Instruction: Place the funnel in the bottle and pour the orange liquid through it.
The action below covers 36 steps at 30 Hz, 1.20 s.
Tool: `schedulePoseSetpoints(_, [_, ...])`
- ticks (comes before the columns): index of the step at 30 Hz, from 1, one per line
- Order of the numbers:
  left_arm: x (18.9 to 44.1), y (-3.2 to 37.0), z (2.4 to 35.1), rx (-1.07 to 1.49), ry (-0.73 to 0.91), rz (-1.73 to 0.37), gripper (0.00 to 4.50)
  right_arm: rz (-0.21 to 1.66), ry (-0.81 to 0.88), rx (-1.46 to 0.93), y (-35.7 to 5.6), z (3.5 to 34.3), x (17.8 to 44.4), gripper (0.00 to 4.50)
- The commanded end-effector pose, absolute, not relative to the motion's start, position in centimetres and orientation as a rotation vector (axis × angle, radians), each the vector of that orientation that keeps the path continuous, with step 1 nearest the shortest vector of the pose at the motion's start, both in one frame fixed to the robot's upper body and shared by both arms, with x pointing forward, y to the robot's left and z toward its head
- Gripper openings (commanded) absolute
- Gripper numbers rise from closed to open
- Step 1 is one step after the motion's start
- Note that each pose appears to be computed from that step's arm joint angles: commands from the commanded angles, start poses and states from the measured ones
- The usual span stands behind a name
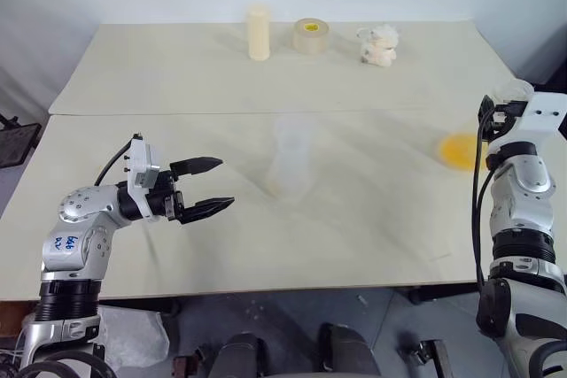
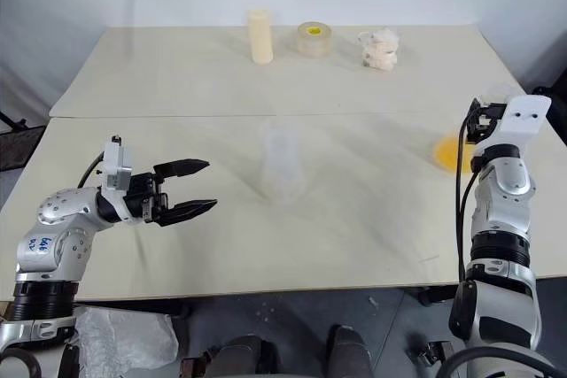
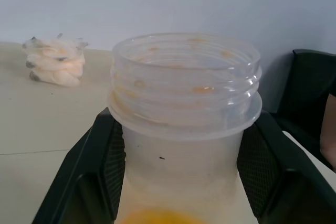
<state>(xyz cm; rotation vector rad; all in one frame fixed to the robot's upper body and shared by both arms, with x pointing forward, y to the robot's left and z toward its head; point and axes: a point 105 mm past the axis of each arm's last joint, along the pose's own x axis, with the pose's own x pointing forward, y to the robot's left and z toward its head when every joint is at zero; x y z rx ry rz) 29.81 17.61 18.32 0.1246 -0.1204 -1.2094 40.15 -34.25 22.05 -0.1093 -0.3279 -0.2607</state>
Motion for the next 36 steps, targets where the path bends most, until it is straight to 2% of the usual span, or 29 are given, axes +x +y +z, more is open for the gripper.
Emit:
schedulePoseSetpoints(1, [29.8,17.5,19.5,0.136,-0.177,-1.224,4.50,-0.274,-0.416,-0.090,-34.4,24.8,39.2,2.47])
schedulePoseSetpoints(4, [30.0,17.4,19.6,0.137,-0.183,-1.228,4.50,-0.239,-0.419,-0.092,-33.1,25.7,39.1,2.47])
schedulePoseSetpoints(8, [30.2,17.2,19.9,0.126,-0.203,-1.243,4.50,-0.122,-0.448,-0.179,-29.4,27.7,38.6,2.47])
schedulePoseSetpoints(12, [31.0,17.1,20.6,0.115,-0.283,-1.253,4.50,0.046,-0.476,-0.300,-22.6,29.8,38.1,2.47])
schedulePoseSetpoints(18, [31.0,16.9,20.8,0.095,-0.321,-1.299,4.50,0.244,-0.495,-0.721,-15.0,30.2,37.0,2.47])
schedulePoseSetpoints(21, [31.0,17.0,20.8,0.090,-0.337,-1.307,4.50,0.408,-0.453,-0.735,-12.2,29.7,36.9,2.47])
schedulePoseSetpoints(23, [31.0,17.1,20.7,0.094,-0.338,-1.310,4.50,0.416,-0.490,-0.813,-11.4,30.1,36.7,2.47])
schedulePoseSetpoints(27, [30.9,17.0,20.5,0.099,-0.335,-1.320,4.50,0.446,-0.549,-1.141,-9.5,29.3,36.2,2.47])
schedulePoseSetpoints(36, [30.6,16.8,20.7,0.102,-0.343,-1.330,4.50,0.441,-0.707,-1.305,-7.1,30.3,35.7,2.47])
